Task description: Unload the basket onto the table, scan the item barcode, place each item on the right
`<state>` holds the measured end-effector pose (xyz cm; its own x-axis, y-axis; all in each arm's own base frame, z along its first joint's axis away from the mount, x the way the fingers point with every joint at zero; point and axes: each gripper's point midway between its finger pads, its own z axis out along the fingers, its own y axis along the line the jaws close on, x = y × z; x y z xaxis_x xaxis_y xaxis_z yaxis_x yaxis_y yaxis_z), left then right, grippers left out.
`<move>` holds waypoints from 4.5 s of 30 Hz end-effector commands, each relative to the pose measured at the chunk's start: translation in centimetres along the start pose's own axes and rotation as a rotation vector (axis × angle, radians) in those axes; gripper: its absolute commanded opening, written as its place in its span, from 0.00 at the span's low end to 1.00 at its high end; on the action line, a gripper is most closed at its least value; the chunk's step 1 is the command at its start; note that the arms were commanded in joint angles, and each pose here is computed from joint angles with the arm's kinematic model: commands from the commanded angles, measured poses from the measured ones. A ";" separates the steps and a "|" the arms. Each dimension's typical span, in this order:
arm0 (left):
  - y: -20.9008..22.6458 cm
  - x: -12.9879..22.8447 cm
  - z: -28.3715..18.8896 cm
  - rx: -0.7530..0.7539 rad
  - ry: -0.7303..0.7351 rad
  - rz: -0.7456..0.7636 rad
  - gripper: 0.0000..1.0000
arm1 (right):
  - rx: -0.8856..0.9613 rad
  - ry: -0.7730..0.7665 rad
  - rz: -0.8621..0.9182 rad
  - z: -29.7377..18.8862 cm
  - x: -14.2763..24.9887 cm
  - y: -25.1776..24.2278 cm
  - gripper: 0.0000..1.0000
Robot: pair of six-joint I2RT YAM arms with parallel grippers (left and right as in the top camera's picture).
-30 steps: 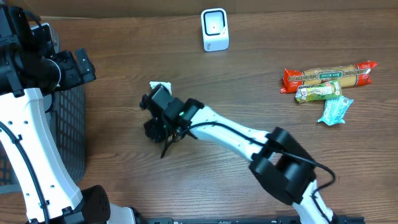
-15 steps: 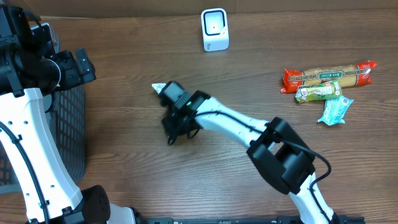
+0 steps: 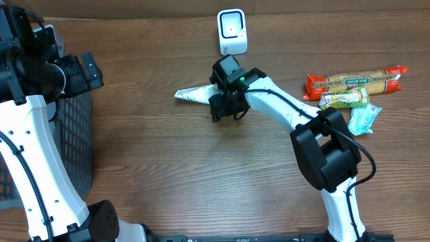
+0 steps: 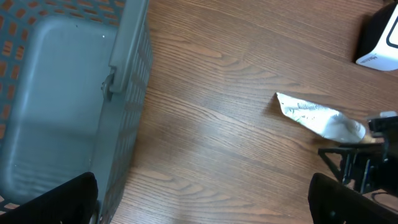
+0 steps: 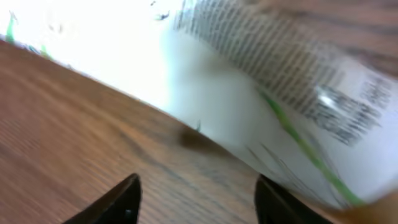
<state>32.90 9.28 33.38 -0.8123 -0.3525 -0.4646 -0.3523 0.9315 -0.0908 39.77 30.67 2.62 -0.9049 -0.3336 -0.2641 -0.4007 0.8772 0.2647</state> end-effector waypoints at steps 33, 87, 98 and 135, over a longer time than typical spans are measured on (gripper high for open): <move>-0.1 -0.3 -0.3 0.002 -0.015 0.023 1.00 | -0.037 0.001 0.220 1.9 -1.0 6.1 0.65; -0.1 -0.3 -0.3 0.002 -0.015 0.023 1.00 | -0.365 -0.092 0.090 -3.0 1.6 4.3 0.04; -0.1 -0.3 -0.3 0.002 -0.015 0.023 1.00 | -0.403 -0.065 0.163 -4.0 1.4 1.6 0.71; -0.1 -0.3 -0.3 0.003 -0.015 0.025 1.00 | 0.494 -0.199 -0.384 4.1 -1.6 9.7 1.00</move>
<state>32.90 9.28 33.38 -0.8123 -0.3525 -0.4646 -0.3521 0.9315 -0.0912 37.54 41.34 1.87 -0.6854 -0.5849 -0.4338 -0.5502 0.8062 -0.2177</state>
